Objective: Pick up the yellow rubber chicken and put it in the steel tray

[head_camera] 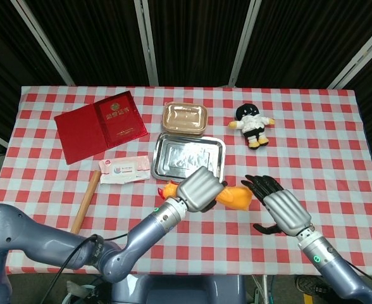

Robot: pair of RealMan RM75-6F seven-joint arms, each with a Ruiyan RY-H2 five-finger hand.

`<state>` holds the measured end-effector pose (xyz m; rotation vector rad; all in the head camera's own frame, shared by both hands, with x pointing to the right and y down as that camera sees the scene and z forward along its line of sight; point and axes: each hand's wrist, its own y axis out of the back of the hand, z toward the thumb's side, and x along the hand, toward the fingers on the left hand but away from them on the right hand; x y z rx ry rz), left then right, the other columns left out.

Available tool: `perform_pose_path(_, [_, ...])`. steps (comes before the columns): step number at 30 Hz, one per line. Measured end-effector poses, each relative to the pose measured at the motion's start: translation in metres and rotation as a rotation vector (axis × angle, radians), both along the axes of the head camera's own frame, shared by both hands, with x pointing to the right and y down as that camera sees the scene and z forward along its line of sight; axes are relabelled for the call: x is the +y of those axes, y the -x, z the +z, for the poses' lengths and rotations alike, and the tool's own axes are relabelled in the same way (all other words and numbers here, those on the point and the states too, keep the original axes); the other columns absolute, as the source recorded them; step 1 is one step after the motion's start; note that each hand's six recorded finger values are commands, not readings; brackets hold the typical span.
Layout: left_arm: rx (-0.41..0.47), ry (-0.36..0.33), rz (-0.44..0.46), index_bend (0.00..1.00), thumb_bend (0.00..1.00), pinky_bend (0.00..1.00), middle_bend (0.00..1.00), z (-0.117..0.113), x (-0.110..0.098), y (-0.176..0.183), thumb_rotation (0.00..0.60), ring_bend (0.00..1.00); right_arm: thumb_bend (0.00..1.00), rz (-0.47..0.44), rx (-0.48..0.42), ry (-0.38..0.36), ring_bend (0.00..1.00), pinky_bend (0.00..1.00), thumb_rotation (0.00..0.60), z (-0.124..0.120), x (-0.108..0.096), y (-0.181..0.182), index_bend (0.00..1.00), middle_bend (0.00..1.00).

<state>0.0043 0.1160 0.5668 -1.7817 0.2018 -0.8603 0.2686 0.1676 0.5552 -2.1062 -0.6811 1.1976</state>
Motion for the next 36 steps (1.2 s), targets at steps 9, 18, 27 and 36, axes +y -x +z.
perform_pose_path(9, [0.003,-0.002,-0.02,0.55,0.67,0.62,0.62,0.001,0.021,-0.019,0.6,0.55,0.23,0.004,-0.006,0.018,0.0,0.07,0.6,0.011,-0.008,0.01,0.0,0.01])
perform_pose_path(18, [0.013,-0.058,-0.033,0.55,0.67,0.62,0.62,0.001,0.022,-0.027,0.6,0.55,0.23,0.0,0.003,0.05,0.0,0.07,0.6,0.02,-0.007,0.013,0.0,0.01])
perform_pose_path(27, [0.032,-0.089,-0.042,0.55,0.67,0.62,0.62,0.002,0.023,-0.028,0.6,0.55,0.23,0.0,0.007,0.073,0.05,0.07,0.6,0.024,-0.007,0.012,0.01,0.05])
perform_pose_path(36, [0.044,-0.07,-0.045,0.55,0.67,0.62,0.62,0.002,0.024,-0.024,0.6,0.55,0.23,0.018,0.003,0.074,0.14,0.13,0.6,0.03,-0.013,0.012,0.14,0.13])
